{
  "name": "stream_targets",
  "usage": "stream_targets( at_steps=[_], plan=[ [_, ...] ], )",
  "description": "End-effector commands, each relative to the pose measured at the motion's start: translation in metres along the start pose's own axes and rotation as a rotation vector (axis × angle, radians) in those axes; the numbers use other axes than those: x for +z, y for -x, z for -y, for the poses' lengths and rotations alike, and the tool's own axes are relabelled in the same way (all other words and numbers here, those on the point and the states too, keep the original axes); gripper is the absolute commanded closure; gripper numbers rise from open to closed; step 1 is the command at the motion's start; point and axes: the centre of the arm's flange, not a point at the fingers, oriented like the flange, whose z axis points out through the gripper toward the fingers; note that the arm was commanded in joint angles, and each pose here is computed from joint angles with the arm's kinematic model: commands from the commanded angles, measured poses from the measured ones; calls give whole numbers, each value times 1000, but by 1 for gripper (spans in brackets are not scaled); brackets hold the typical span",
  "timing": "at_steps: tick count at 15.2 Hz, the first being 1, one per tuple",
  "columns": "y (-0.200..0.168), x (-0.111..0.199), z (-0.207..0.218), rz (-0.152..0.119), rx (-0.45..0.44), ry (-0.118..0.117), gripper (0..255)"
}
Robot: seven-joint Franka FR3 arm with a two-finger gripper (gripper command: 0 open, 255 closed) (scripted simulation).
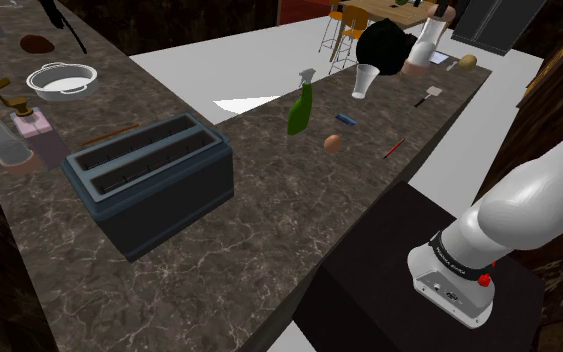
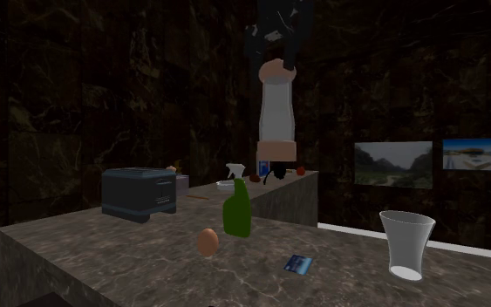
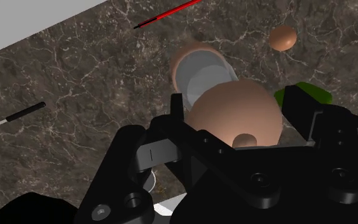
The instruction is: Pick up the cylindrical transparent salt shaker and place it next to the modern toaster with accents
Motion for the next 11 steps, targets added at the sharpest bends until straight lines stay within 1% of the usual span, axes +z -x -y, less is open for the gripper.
stream_targets(
  at_steps=[1,11],
  plan=[
    [0,-6,0,0,0,0,255],
    [45,5,123,0,0,0,255]
  ],
)
